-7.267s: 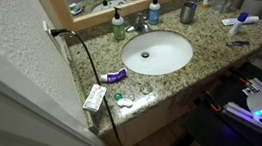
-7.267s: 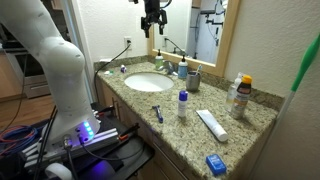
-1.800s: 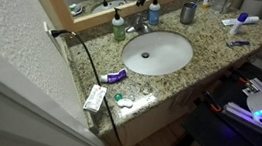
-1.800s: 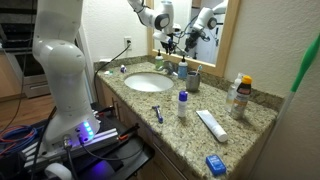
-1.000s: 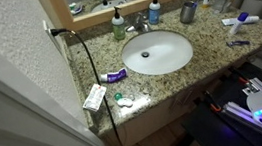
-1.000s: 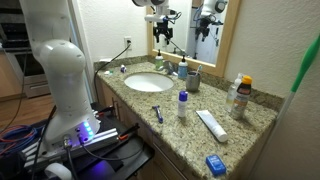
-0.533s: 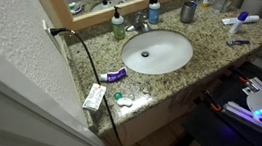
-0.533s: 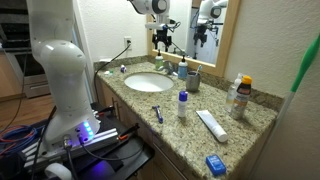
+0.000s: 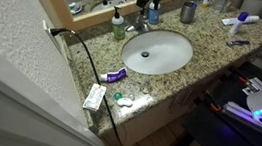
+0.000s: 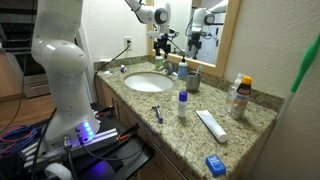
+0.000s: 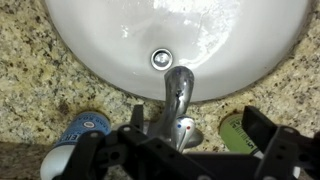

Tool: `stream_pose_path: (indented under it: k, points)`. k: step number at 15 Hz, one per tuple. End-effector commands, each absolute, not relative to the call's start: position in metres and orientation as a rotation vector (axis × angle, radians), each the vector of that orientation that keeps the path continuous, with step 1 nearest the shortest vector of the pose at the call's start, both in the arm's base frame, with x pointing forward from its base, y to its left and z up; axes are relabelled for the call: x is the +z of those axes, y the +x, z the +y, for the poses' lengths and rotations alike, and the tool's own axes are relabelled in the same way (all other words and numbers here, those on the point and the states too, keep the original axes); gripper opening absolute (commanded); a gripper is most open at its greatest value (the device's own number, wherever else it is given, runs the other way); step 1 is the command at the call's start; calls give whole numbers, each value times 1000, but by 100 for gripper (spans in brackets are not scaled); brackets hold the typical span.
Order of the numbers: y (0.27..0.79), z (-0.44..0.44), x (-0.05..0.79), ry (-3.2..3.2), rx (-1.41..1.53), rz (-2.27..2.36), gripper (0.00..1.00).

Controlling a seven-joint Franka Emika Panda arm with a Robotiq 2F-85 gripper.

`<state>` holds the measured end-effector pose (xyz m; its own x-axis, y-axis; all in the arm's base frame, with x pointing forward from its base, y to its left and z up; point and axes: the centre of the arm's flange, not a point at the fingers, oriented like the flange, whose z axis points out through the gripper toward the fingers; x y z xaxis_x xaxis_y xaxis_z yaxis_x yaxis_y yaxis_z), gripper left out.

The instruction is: Push the faucet handle upwards

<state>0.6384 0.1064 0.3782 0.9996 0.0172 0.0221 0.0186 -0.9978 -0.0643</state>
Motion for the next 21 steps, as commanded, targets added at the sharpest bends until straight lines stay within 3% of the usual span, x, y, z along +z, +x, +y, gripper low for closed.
stream_pose_path:
  k: [1, 6, 13, 14, 16, 21]
  points:
    - [643, 106, 370, -3071, -9, -19, 100]
    - [648, 110, 347, -3035, -195, 71, 100]
    - [650, 119, 342, -3033, -178, 131, 100]
    - [650, 120, 342, -3030, -174, 141, 75]
    - [650, 120, 342, -3032, -181, 148, 67]
    - [651, 116, 341, -3053, -202, 170, 31]
